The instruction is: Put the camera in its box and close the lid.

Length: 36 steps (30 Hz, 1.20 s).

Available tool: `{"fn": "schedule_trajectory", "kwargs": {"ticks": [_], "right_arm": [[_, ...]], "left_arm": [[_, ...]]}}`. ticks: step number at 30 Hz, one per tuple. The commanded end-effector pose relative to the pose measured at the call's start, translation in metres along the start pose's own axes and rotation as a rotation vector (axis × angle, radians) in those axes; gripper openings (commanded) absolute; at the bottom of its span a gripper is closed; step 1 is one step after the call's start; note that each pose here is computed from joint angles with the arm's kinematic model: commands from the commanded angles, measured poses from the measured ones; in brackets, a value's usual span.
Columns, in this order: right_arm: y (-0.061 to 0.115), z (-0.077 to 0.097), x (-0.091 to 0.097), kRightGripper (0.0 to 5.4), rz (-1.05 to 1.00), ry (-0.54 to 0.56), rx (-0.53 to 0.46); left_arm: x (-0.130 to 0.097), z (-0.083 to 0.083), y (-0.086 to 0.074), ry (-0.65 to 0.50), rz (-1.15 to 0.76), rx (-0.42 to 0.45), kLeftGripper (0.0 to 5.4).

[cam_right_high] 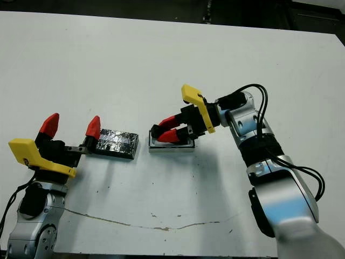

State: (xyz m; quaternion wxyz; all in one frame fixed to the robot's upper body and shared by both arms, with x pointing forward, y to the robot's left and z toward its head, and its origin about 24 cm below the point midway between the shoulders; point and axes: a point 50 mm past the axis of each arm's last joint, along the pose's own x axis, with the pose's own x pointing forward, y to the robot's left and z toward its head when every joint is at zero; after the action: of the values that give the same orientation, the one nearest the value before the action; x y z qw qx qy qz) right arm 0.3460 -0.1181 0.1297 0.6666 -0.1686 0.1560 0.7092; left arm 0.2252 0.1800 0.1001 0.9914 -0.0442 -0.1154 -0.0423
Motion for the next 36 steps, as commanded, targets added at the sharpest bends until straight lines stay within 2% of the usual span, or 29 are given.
{"fn": "schedule_trajectory", "kwargs": {"ticks": [1, 11, 21, 22, 36], "right_arm": [[0.002, -0.014, -0.006, 1.65, -0.028, 0.034, 0.052], [0.002, -0.024, -0.013, 1.65, -0.044, 0.071, 0.075], [0.000, -0.025, -0.022, 1.65, -0.063, 0.124, 0.033], [0.000, -0.025, -0.021, 1.94, -0.053, 0.124, 0.046], [0.002, -0.010, -0.025, 3.72, -0.050, 0.162, -0.013]], "left_arm": [[-0.004, -0.003, 0.002, 0.020, 0.007, 0.004, 5.40], [-0.004, -0.003, 0.001, 0.022, 0.007, -0.002, 5.40], [-0.004, -0.003, 0.001, 0.020, 0.000, -0.002, 5.40], [-0.003, -0.003, 0.001, 0.021, 0.001, -0.005, 5.40], [-0.004, -0.004, 0.001, 0.024, 0.004, 0.003, 5.40]]}}
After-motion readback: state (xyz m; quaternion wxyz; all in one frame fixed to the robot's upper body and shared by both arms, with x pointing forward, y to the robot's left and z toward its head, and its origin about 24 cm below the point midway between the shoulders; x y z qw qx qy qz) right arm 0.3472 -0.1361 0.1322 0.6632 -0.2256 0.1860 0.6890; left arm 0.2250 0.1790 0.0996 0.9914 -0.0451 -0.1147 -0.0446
